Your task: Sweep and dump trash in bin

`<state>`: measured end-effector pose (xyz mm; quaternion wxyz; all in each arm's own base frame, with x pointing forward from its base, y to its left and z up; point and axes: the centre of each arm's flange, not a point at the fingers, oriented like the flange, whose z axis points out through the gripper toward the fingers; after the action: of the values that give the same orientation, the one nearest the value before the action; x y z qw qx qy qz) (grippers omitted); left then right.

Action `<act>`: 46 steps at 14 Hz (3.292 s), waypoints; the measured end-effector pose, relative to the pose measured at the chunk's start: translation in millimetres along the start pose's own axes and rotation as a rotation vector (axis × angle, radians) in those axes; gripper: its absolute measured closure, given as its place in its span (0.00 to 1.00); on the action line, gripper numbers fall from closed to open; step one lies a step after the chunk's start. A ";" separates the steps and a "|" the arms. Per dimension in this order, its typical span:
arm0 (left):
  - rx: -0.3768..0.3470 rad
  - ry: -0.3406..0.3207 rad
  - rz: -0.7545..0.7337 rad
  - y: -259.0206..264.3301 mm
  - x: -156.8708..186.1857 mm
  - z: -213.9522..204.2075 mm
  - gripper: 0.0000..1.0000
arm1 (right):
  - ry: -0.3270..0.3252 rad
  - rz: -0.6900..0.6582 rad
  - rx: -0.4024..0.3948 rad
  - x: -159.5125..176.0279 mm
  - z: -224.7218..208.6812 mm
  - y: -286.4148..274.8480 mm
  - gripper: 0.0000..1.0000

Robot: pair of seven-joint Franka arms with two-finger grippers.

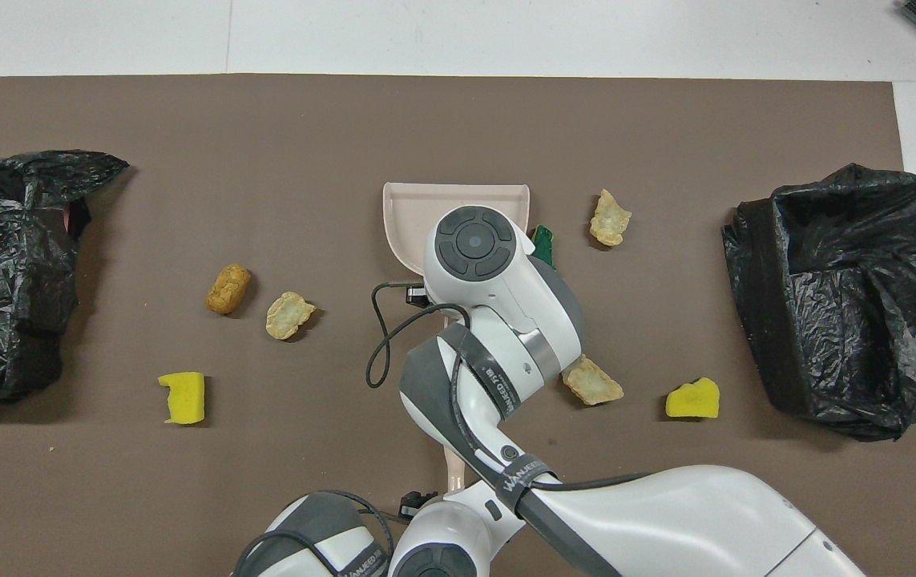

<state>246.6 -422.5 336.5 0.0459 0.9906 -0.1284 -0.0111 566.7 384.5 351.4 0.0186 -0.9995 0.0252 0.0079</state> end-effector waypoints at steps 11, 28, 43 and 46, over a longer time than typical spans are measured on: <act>0.044 -0.059 -0.236 -80.5 48.8 -25.7 0.73 | 0.085 -0.507 0.006 10.5 -91.6 39.7 0.69; 0.198 -0.172 -0.686 -331.3 67.5 -135.1 0.73 | -0.154 -1.644 -0.202 21.6 -81.1 106.7 0.69; 0.184 -0.122 -0.620 -343.3 73.0 -50.6 0.73 | -0.200 -1.692 -0.176 14.5 -16.3 72.6 0.69; 0.171 -0.116 -0.467 -340.9 100.4 -54.6 0.73 | -0.195 -1.651 -0.179 14.1 -16.3 71.9 0.69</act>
<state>431.8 -115.1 357.8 -0.0494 0.9914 0.1011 -0.0675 577.3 311.4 364.9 -0.0590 -0.6892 -0.7177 0.0802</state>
